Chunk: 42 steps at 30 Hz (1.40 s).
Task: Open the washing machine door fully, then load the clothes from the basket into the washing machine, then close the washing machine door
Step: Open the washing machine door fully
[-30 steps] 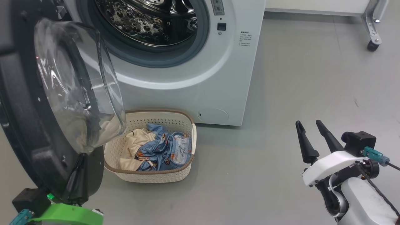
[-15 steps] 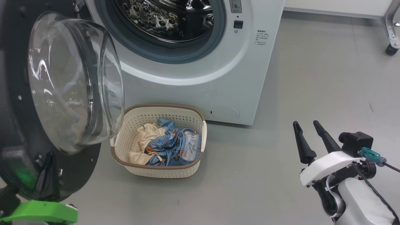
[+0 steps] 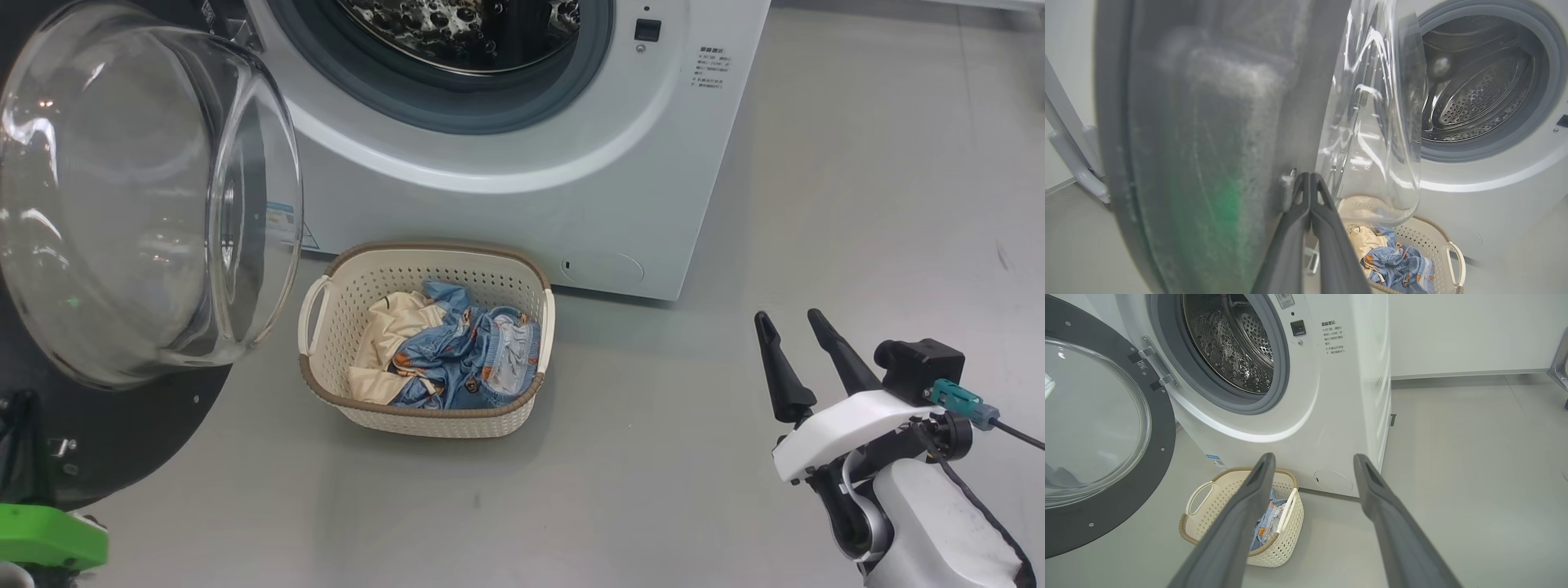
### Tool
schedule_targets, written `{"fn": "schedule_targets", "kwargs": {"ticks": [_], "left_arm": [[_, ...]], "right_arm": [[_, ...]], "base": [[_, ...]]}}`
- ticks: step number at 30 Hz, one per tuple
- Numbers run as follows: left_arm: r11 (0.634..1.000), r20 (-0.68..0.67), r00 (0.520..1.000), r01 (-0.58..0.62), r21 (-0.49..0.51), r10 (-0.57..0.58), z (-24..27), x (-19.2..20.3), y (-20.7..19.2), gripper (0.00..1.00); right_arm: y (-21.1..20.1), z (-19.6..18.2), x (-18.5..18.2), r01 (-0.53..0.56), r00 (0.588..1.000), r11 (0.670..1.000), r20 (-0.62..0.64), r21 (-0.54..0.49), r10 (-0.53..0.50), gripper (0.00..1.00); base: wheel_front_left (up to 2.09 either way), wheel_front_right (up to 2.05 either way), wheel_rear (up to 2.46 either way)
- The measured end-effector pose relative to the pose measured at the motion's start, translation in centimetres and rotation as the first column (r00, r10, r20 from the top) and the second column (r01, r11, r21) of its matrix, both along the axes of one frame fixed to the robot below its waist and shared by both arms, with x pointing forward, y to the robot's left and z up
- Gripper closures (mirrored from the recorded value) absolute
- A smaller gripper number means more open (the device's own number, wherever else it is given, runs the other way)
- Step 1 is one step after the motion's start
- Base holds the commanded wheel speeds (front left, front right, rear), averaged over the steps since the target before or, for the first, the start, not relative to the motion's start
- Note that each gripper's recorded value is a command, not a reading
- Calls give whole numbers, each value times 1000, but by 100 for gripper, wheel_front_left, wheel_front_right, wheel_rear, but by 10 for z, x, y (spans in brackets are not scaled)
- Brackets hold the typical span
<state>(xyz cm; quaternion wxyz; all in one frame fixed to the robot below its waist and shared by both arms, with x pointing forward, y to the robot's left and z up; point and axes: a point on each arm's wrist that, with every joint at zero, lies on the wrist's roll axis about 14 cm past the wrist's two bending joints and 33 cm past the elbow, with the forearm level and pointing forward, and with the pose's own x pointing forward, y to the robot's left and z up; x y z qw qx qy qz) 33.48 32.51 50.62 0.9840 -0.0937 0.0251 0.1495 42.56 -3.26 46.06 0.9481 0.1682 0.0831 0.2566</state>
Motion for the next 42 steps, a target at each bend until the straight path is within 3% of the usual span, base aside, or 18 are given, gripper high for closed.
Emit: {"fn": "schedule_targets", "kwargs": {"ticks": [9, 25, 42], "left_arm": [[998, -99, 993, -63, 29, 65, -8, -3, 38, 100], [984, -144, 973, -172, 50, 178, 6, 10, 101, 100], [974, -224, 948, -215, 68, 225, 11, 24, 138, 100]], "right_arm": [[7, -6, 8, -12, 1000, 1000, -10, 6, 12, 0], [11, -12, 22, -11, 1000, 1000, -17, 17, 11, 0], [18, -18, 35, -10, 1000, 999, -25, 35, 11, 0]], "base": [[0, 0, 0], [0, 0, 0], [0, 0, 0]]}}
